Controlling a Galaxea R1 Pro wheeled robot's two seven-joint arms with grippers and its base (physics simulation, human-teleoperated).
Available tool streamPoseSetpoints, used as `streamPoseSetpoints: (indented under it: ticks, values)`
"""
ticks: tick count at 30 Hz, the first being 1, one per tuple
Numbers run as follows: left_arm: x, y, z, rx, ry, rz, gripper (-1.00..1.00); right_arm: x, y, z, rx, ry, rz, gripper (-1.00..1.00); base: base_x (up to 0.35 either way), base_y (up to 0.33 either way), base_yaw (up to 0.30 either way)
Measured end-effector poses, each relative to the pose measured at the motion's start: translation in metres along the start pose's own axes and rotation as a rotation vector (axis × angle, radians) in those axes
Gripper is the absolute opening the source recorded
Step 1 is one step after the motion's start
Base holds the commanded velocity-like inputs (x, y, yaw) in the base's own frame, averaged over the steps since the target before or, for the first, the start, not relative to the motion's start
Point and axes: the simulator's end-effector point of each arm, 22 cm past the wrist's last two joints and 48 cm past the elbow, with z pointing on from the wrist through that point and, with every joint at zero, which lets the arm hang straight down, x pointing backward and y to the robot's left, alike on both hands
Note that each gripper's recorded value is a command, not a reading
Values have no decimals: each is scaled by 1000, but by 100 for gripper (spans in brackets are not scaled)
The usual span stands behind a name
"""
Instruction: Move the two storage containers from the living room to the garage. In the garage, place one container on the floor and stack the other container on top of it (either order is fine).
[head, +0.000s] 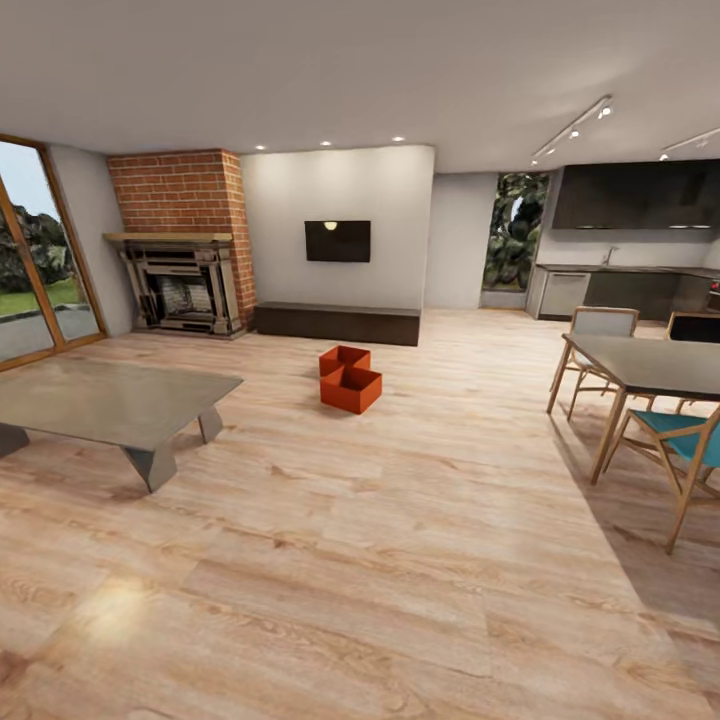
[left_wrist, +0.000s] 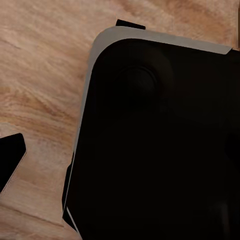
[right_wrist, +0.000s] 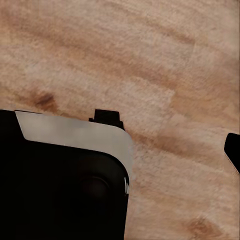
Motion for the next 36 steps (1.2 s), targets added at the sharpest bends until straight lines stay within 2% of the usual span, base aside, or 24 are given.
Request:
streamPoseSetpoints:
  ticks: [17,32,36]
  values:
    - [0,0,0,0,0,0,100,0,0,0,4,-1,2,100,326,85,-8]
    - [0,0,0,0,0,-2,100,-1,0,0,4,-2,3,100,326,124,-236]
    - [0,0,0,-1,0,-3,100,0,0,0,5,-1,3,100,325,146,-68]
